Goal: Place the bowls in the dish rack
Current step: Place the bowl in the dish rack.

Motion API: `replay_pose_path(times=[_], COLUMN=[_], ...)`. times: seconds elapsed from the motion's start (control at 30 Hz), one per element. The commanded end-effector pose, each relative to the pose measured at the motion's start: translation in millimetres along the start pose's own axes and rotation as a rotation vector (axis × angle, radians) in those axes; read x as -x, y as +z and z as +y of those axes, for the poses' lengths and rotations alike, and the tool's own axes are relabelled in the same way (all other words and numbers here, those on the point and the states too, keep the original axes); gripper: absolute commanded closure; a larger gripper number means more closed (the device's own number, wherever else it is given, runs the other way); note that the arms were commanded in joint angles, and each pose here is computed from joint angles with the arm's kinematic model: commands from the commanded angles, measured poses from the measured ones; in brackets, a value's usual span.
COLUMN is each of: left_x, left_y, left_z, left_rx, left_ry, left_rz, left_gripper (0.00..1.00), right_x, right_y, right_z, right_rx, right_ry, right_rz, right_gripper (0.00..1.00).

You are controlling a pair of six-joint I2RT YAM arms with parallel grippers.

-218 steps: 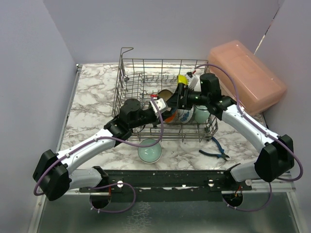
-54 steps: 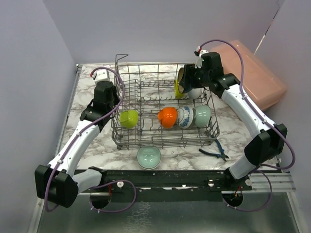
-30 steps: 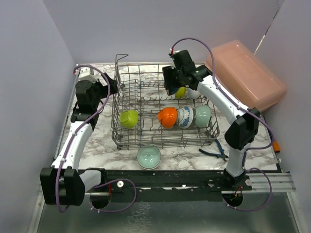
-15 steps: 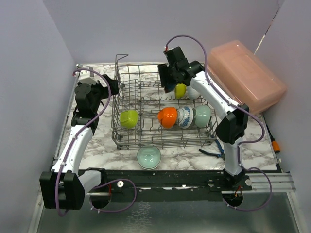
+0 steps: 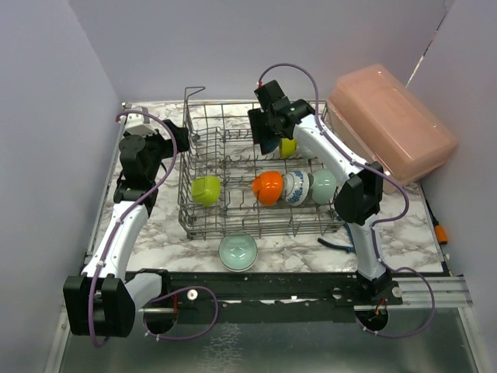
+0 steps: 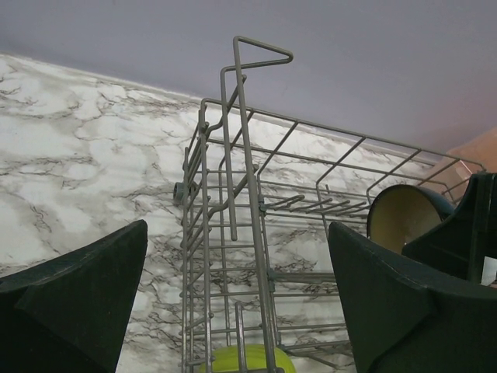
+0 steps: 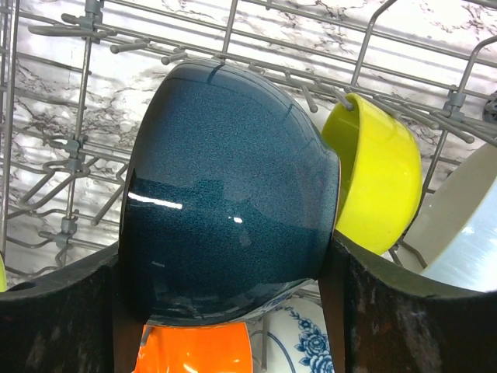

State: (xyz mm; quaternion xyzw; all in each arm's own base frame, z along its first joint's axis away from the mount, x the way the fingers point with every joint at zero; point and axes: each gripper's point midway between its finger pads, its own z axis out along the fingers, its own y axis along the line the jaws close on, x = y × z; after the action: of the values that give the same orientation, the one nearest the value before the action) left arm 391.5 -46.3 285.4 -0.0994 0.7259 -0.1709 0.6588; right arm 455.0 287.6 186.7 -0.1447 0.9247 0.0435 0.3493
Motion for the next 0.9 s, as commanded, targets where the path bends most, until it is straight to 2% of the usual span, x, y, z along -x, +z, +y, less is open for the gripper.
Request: replay_pose_path(times=[0.0,0.33,0.87], left_x=[10,13,11], left_y=[-4,-6,-5], left_z=[0,-2,-5], left_rx=[0.000,-0.009,-0.026], left_ry=[0.008,0.007,0.004], left_rz=[-0.045,-0.059,-0.054], left_gripper=[0.01,0.01,0.01], right_x=[23,17,2], right_y=[-6,11,38], right_z=[3,-3,4], right_rx=[-0.025,-0.088,-0.074], right_ry=[0.031,0.035,0.029], right_rz=[-0.075,-0.059,-0.011], right_gripper=[1.00,1.00,1.00])
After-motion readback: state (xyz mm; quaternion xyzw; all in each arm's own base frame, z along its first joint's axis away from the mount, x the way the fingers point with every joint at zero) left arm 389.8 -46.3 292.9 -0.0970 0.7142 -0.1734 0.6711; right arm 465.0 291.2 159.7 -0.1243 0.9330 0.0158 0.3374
